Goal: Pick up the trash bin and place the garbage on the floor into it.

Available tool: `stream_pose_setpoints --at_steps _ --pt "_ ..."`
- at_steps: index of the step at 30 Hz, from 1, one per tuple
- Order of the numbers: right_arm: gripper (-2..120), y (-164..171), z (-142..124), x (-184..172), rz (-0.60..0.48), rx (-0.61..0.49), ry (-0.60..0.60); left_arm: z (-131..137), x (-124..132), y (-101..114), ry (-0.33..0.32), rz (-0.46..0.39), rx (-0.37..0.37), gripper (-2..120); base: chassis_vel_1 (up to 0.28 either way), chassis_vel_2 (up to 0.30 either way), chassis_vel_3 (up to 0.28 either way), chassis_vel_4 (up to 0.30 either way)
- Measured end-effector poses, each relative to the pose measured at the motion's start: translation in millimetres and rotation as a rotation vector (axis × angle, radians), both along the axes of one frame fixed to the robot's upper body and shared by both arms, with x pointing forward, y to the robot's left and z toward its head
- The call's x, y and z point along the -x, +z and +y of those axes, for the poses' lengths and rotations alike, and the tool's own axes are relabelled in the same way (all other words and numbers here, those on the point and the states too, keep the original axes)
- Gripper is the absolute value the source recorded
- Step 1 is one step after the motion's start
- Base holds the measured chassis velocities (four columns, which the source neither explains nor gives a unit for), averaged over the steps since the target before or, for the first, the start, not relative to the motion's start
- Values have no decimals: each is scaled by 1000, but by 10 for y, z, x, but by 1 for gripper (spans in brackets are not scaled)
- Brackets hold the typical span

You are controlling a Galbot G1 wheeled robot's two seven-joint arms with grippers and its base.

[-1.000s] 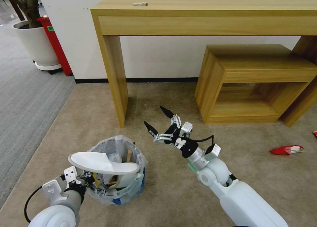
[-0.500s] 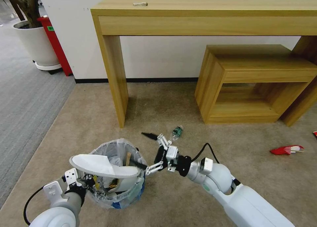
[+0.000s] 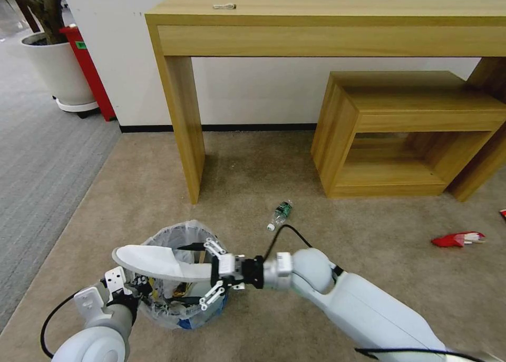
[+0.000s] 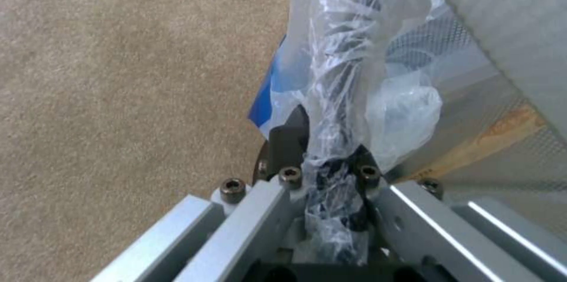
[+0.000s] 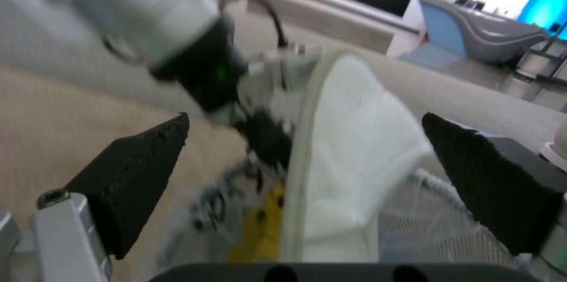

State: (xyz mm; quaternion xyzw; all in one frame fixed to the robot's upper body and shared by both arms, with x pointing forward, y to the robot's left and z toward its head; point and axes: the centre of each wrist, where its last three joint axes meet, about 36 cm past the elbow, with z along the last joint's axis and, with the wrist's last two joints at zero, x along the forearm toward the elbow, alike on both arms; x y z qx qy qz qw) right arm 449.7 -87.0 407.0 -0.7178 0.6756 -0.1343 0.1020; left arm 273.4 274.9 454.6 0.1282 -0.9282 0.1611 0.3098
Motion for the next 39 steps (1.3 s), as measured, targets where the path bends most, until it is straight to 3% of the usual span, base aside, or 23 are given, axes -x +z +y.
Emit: stream_pose_setpoints --at_steps 5,9,14,16,18,27,33,39 --pt "100 40 149 -108 -116 76 -2 9 -27 -23 3 -4 5 1 0 0 0 0" --pt "95 55 227 -135 -152 77 -16 19 -41 -39 5 -3 5 1 0 0 0 0" --pt "81 73 292 -161 -190 75 -39 26 -56 -54 7 -2 6 1 0 0 0 0" --pt "68 79 297 -181 -217 87 -49 21 -60 -55 6 -3 7 1 0 0 0 0" --pt "66 81 293 -191 -226 93 -53 19 -61 -55 5 -3 8 1 0 0 0 0" --pt "29 84 200 -249 -272 141 -80 18 -55 -57 3 -2 7 1 0 0 0 0" --pt "6 104 203 -251 -247 87 -120 17 -47 -49 3 -4 6 1 0 0 0 0" --pt "0 149 152 -304 -200 23 -159 16 -43 -49 4 -6 5 1 0 0 0 0"
